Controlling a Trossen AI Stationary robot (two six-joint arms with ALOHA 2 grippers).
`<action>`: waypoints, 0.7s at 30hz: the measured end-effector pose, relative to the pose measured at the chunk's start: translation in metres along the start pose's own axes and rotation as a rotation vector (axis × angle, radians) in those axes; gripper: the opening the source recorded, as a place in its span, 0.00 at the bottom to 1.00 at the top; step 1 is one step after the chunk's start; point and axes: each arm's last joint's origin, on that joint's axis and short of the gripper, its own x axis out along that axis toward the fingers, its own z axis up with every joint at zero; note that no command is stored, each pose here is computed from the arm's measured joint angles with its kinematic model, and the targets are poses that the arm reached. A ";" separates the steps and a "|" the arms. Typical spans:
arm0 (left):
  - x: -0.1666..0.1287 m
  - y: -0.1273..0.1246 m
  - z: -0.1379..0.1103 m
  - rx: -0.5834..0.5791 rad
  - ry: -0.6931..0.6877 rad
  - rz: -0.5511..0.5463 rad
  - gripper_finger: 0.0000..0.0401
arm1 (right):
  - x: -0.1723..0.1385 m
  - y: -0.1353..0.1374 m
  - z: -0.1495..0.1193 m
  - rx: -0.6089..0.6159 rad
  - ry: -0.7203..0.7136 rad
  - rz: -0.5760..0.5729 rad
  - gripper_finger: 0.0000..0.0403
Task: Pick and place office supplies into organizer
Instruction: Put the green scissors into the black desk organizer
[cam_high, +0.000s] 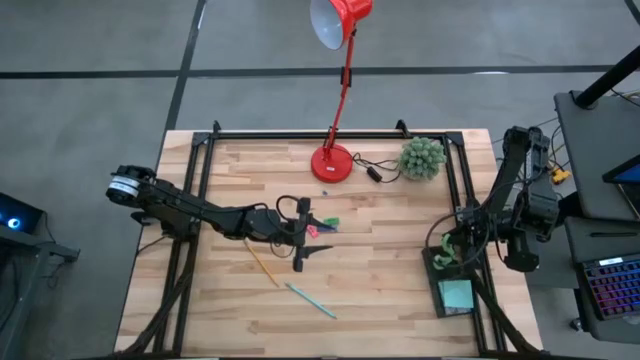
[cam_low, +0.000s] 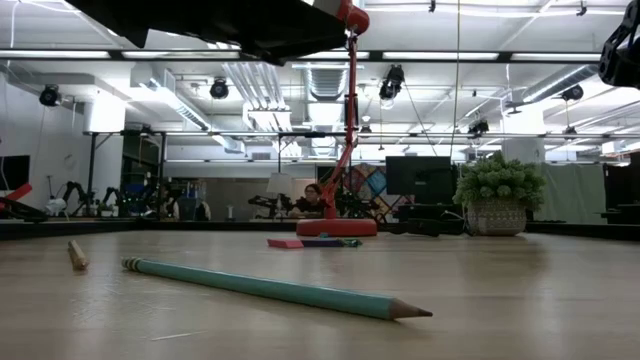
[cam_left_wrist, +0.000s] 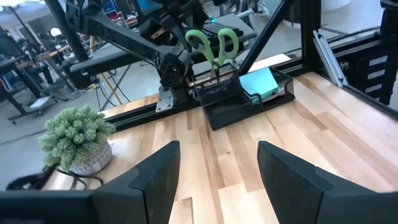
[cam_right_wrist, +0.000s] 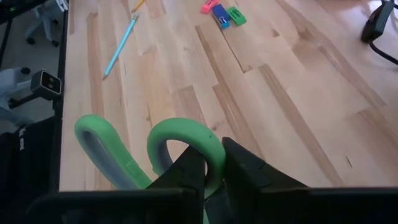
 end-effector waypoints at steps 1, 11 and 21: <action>0.000 0.000 0.000 -0.009 0.000 0.000 0.50 | 0.000 0.000 0.000 0.002 -0.001 0.000 0.12; 0.000 0.000 0.000 -0.026 0.000 0.000 0.50 | 0.000 0.000 0.000 0.003 -0.008 0.001 0.17; 0.008 -0.002 0.015 -0.054 -0.209 -0.169 0.50 | 0.000 0.000 0.000 0.008 -0.008 0.001 0.12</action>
